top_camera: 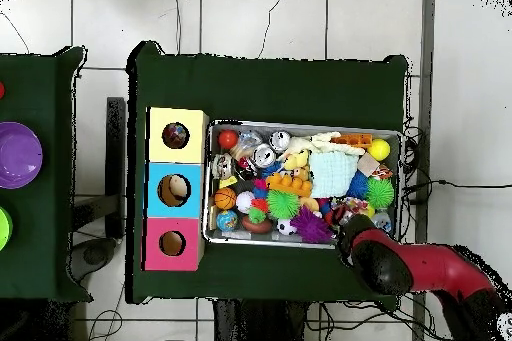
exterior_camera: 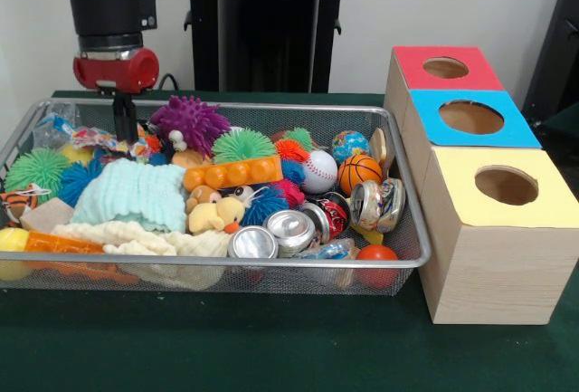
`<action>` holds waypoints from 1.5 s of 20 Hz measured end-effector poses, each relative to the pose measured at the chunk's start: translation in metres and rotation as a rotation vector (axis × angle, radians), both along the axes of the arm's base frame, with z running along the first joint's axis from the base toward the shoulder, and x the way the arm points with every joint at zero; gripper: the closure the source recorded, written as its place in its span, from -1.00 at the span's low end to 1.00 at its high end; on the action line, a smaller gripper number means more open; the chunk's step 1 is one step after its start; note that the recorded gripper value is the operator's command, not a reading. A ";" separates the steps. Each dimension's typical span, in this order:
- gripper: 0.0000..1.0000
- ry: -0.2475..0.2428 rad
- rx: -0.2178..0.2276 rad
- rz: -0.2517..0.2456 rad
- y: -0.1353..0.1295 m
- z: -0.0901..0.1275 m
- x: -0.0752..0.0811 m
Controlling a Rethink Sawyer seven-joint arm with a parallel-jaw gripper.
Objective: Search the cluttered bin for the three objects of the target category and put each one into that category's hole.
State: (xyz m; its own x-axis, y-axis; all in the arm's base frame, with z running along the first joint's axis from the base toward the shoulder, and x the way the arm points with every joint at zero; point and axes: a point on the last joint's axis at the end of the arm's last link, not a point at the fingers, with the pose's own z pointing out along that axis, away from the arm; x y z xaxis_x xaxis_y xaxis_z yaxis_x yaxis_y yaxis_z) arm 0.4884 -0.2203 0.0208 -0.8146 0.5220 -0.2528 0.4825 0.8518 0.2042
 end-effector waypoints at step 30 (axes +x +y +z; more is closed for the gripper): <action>1.00 0.027 -0.015 -0.130 0.083 0.155 0.040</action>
